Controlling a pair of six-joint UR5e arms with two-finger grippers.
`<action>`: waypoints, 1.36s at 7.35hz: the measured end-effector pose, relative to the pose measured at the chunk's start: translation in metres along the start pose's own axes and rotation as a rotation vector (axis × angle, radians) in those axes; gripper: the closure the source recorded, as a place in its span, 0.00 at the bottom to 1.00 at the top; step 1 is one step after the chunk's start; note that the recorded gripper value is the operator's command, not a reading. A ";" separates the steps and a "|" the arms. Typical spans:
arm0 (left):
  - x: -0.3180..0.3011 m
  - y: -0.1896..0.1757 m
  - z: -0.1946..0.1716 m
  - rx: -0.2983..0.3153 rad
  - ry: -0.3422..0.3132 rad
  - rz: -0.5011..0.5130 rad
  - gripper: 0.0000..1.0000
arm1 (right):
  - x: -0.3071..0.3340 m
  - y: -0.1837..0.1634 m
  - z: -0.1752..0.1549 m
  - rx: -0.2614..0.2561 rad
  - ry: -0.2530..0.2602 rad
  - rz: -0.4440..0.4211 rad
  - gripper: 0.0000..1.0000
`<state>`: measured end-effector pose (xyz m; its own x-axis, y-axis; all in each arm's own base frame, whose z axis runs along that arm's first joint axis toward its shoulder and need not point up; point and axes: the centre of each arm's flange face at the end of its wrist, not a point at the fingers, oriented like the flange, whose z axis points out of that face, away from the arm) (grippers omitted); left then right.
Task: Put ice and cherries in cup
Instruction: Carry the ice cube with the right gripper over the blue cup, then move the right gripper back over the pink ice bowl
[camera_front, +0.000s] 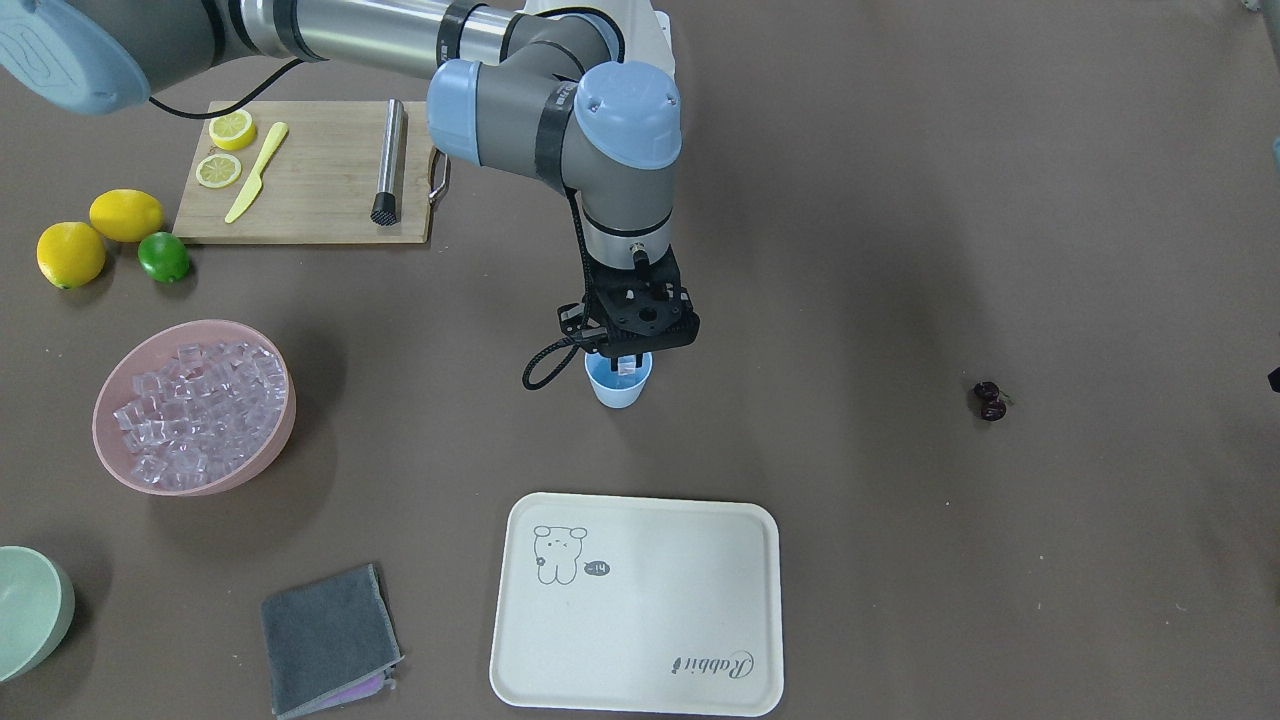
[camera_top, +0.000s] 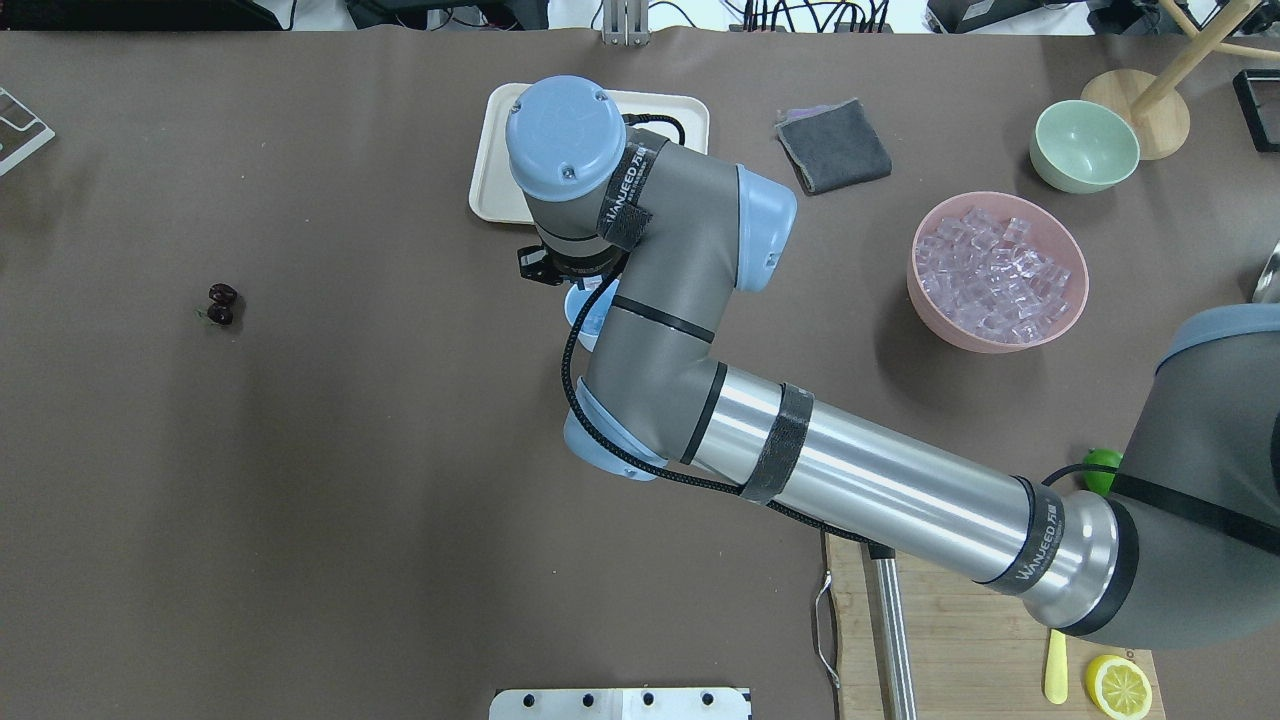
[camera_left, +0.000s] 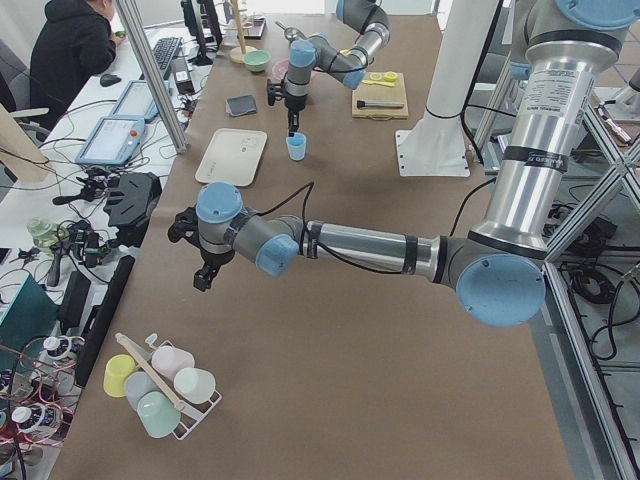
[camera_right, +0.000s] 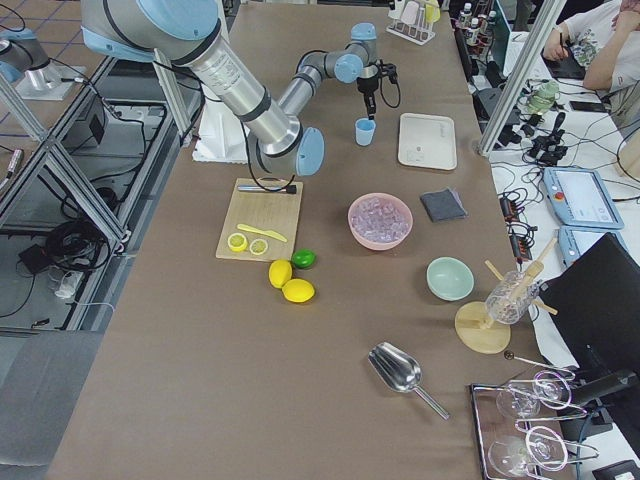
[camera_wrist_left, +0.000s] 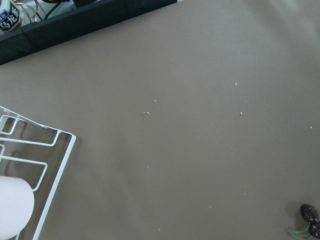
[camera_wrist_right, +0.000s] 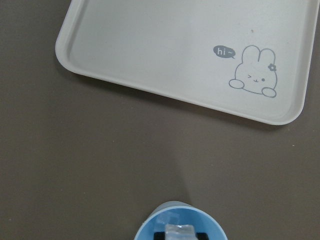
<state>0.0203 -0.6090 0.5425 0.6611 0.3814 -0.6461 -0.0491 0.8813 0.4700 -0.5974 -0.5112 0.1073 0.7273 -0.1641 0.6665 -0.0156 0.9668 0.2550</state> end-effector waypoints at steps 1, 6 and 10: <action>0.000 0.000 0.000 -0.001 0.000 0.000 0.02 | 0.001 0.001 0.001 0.001 0.001 0.000 0.01; -0.001 -0.002 0.003 -0.004 0.000 -0.003 0.02 | 0.197 -0.029 -0.028 0.014 0.001 -0.085 0.10; 0.012 -0.003 0.013 0.013 0.017 -0.050 0.02 | 0.398 0.034 0.008 0.013 0.078 -0.258 0.13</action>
<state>0.0380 -0.6109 0.5414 0.6493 0.3415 -0.6795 -0.0059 0.8958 0.4445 -0.3141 -0.5451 0.3872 0.7588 -0.3890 0.5224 0.1690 0.8922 0.4189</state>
